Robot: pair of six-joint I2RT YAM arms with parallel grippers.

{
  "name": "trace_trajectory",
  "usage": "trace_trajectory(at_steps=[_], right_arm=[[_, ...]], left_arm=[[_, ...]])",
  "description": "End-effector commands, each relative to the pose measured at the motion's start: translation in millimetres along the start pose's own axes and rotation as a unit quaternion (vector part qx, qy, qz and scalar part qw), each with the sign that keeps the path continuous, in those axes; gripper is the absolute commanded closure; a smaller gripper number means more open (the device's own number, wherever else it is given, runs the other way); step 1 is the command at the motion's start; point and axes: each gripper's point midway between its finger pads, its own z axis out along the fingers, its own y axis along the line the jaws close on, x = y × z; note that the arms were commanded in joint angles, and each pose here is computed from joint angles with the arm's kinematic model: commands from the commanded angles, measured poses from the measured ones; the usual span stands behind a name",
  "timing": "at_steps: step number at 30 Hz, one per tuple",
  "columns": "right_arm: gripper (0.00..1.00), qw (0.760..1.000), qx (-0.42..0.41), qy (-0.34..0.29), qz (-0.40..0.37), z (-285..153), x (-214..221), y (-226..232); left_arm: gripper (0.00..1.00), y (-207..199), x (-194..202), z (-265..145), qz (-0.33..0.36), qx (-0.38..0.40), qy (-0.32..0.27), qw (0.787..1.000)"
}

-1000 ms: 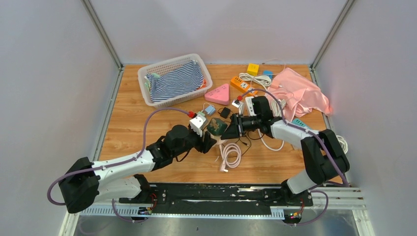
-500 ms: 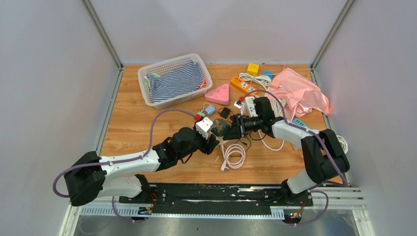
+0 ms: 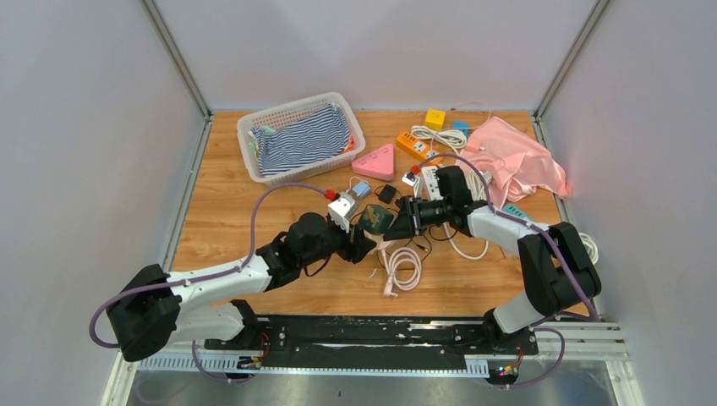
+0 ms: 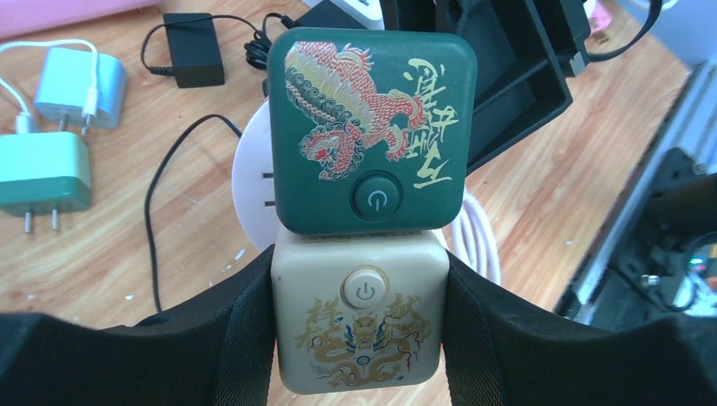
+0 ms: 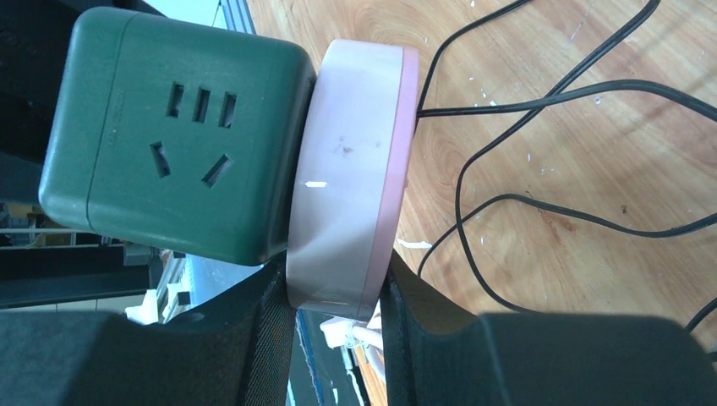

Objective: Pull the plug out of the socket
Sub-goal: Remove the plug from the socket.

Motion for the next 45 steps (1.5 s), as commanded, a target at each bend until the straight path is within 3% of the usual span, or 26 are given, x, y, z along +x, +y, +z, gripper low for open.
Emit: trace_trajectory(at_steps=[1, 5, 9, 13, 17, 22, 29, 34, 38, 45], right_arm=[[1.00, 0.998, 0.014, -0.014, -0.056, -2.0, -8.1, -8.1], [1.00, 0.998, 0.018, -0.012, -0.057, -1.5, -6.9, -10.7], [1.00, 0.998, 0.019, -0.013, -0.062, -2.1, -7.0, -10.5], [1.00, 0.997, 0.020, -0.014, -0.067, -2.5, -7.0, -10.6], [1.00, 0.997, 0.019, -0.015, -0.071, -2.8, -7.3, -9.8], [1.00, 0.997, 0.017, -0.015, -0.073, -2.7, -6.9, -9.6], [1.00, 0.997, 0.021, -0.013, -0.069, -1.4, -5.1, -13.7], [1.00, 0.997, 0.023, -0.011, -0.070, -1.1, -4.1, -15.4], [1.00, 0.997, 0.025, -0.008, -0.073, -0.8, -2.8, -17.9], [1.00, 0.997, 0.034, -0.002, -0.072, 0.0, 0.4, -24.2]], left_arm=[[1.00, -43.4, -53.6, 1.8, 0.078, 0.018, -0.095, 0.992], [1.00, -34.2, -50.5, 5.8, 0.095, -0.044, -0.088, 0.991], [1.00, -20.3, -49.9, 1.3, 0.065, -0.083, -0.096, 0.990], [1.00, -17.7, -59.3, -4.7, -0.073, -0.009, -0.101, 0.992], [1.00, -26.8, -73.0, -13.2, -0.168, 0.073, -0.120, 0.976], [1.00, -41.5, -74.6, -9.0, -0.114, 0.097, -0.115, 0.982], [1.00, -38.2, -55.2, 9.2, 0.016, -0.028, -0.085, 0.996], [1.00, -25.0, -43.5, 14.9, 0.053, -0.097, -0.068, 0.992], [1.00, -36.6, -42.1, 17.2, 0.021, -0.066, -0.064, 0.996], [1.00, -35.2, -62.1, 3.4, -0.159, 0.051, -0.084, 0.982]])
